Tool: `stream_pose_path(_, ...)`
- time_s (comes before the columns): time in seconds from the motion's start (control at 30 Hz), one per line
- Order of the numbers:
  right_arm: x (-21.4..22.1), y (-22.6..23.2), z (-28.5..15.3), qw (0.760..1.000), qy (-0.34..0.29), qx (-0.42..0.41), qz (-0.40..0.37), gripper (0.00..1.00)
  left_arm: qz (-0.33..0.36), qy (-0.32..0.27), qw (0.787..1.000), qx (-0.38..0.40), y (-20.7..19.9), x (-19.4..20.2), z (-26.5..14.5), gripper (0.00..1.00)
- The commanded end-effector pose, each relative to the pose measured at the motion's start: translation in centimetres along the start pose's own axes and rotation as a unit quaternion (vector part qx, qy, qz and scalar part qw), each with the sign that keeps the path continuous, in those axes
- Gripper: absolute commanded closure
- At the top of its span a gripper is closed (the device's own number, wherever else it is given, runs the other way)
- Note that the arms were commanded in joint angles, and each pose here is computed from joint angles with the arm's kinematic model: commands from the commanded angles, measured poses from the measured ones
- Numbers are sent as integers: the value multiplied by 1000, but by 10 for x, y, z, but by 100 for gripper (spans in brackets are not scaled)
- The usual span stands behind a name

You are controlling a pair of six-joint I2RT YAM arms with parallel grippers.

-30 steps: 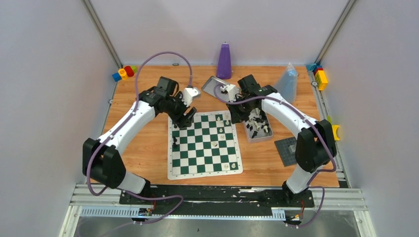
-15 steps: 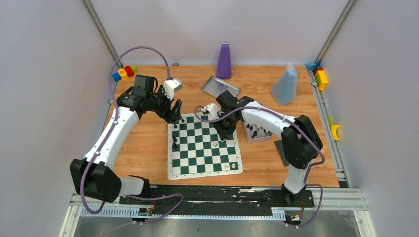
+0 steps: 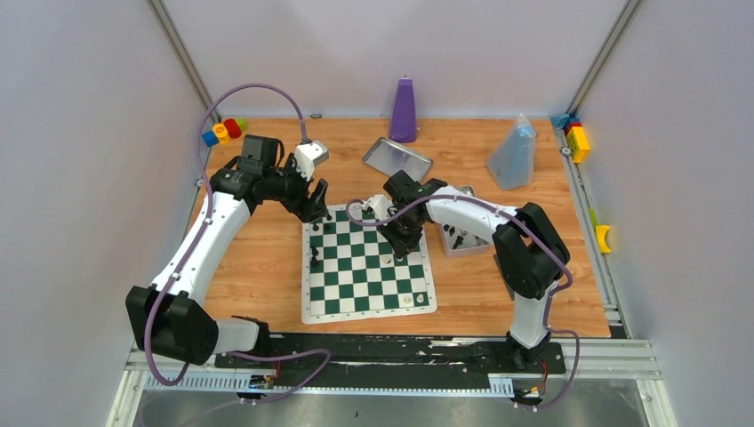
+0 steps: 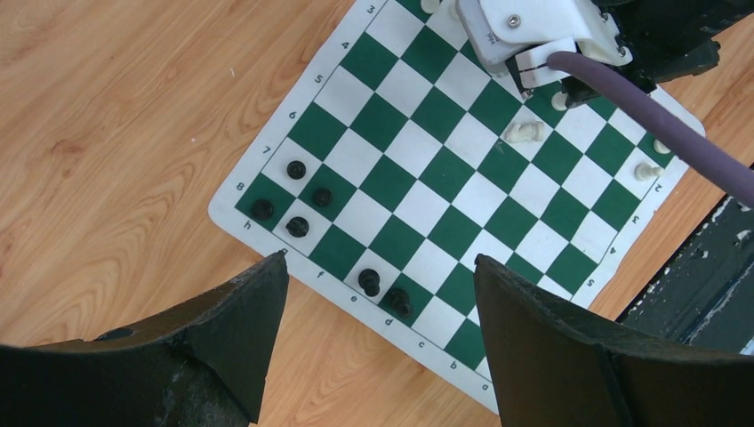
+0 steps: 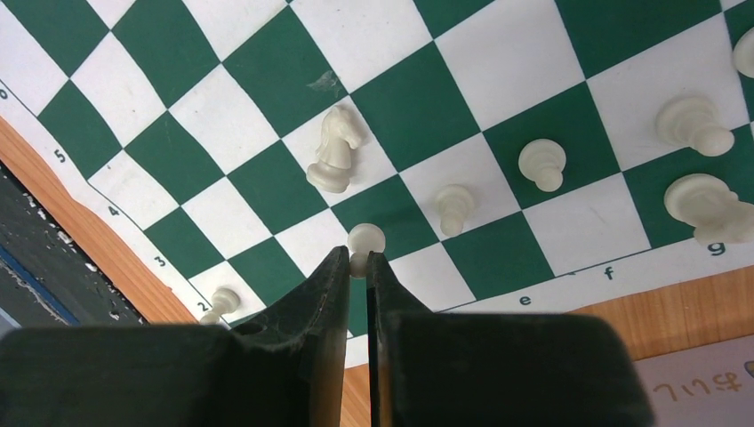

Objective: Set up the chess pieces on the board
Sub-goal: Place the chess piece on the chessboard.

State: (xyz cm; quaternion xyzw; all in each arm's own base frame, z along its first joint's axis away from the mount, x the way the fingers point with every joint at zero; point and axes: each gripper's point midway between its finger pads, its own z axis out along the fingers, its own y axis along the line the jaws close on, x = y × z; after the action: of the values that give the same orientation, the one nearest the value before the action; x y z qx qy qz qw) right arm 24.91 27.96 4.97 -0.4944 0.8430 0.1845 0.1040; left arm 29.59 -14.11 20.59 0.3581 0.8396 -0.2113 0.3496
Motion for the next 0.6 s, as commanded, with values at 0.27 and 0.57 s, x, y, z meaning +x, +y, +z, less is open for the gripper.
stream_pose_path(0.27,1,-8,14,1000,4,13,-13,95,-4,-11,1000,6,-1,-3,1,16)
stream_pose_path(0.57,3,-8,12,1000,8,16,-12,76,-5,-9,1000,9,0,-2,3,16)
